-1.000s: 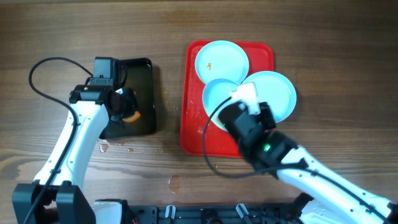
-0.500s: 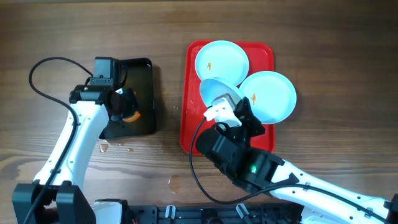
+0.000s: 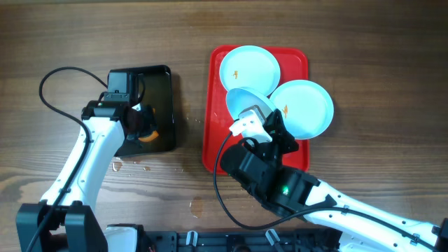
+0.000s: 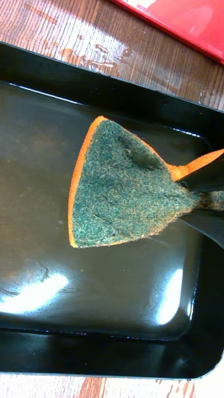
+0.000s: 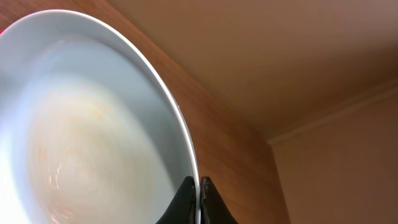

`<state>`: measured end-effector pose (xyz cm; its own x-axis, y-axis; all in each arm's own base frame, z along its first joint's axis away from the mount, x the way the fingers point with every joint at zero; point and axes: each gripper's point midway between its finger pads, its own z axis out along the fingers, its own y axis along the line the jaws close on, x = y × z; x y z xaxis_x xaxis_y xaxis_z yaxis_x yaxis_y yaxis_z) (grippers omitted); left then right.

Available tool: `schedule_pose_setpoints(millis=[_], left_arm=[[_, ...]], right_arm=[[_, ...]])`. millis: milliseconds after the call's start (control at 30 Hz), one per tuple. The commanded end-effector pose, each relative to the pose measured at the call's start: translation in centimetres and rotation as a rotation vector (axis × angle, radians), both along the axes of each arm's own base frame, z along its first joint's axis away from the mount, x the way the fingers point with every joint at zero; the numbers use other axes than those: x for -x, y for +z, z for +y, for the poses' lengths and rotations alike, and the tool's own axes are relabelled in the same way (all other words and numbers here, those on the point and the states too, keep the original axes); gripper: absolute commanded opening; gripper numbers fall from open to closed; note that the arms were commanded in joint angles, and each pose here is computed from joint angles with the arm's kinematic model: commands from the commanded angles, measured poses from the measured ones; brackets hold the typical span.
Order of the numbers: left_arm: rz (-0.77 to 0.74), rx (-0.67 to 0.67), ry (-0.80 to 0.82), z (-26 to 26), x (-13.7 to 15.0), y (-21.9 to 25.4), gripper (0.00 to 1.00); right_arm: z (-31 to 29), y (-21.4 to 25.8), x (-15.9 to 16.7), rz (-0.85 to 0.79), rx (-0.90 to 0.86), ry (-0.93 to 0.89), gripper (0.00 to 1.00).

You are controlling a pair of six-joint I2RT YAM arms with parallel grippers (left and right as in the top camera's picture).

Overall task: Clean dirty plates on tray and stack at the side
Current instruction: 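Lift the scrubbed plate with the right gripper and move it right of the tray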

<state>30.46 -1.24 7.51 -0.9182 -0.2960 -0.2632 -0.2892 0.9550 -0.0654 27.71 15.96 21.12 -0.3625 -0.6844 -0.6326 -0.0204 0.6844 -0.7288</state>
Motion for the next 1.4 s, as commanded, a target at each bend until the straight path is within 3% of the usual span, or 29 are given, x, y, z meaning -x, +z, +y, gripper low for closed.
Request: schedule_pose_setpoints(millis=[0, 767, 800, 867, 967, 1033, 1067, 1133, 1200, 1233, 1333, 1367], left_arm=[[-0.003, 0.0, -0.017, 0.0, 0.0, -0.1, 0.04], [-0.004, 0.0, -0.017, 0.0, -0.1, -0.1, 0.04], [-0.004, 0.0, -0.017, 0.0, -0.1, -0.1, 0.04], [-0.004, 0.0, -0.016, 0.0, -0.1, -0.1, 0.04], [-0.004, 0.0, -0.017, 0.0, 0.0, -0.1, 0.04], [-0.004, 0.0, -0.016, 0.0, -0.1, -0.1, 0.04], [-0.005, 0.001, -0.017, 0.0, -0.1, 0.0, 0.04], [-0.006, 0.004, -0.018, 0.0, -0.1, 0.0, 0.04], [-0.006, 0.004, -0.018, 0.0, -0.1, 0.0, 0.04], [-0.006, 0.004, -0.017, 0.0, -0.1, 0.0, 0.04], [-0.003, 0.003, -0.018, 0.0, 0.0, -0.1, 0.04], [-0.004, 0.003, -0.018, 0.0, -0.1, -0.1, 0.04]], right_arm=[[0.0, 1.9, 0.0, -0.047, -0.036, -0.018, 0.04], [0.9, 1.7, 0.0, -0.021, -0.035, 0.028, 0.04], [0.7, 2.1, 0.1, -0.031, 0.011, 0.025, 0.04], [-1.1, 2.9, -0.3, -0.111, -0.068, -0.09, 0.04], [1.2, 2.2, -0.2, -0.003, 0.043, 0.067, 0.04], [-0.4, 3.4, -0.6, -0.093, -0.027, -0.05, 0.04], [-0.1, 3.0, -0.8, -0.07, -0.059, -0.024, 0.04], [0.8, 2.6, -0.8, -0.009, 0.055, 0.06, 0.04], [-0.4, 3.5, -1.2, -0.091, -0.086, -0.043, 0.04], [1.0, 2.6, -1.1, -0.009, -0.054, 0.067, 0.04], [0.4, 2.5, -1.1, -0.036, -0.152, 0.013, 0.04], [1.8, 1.2, -0.9, 0.042, -0.175, 0.096, 0.04]])
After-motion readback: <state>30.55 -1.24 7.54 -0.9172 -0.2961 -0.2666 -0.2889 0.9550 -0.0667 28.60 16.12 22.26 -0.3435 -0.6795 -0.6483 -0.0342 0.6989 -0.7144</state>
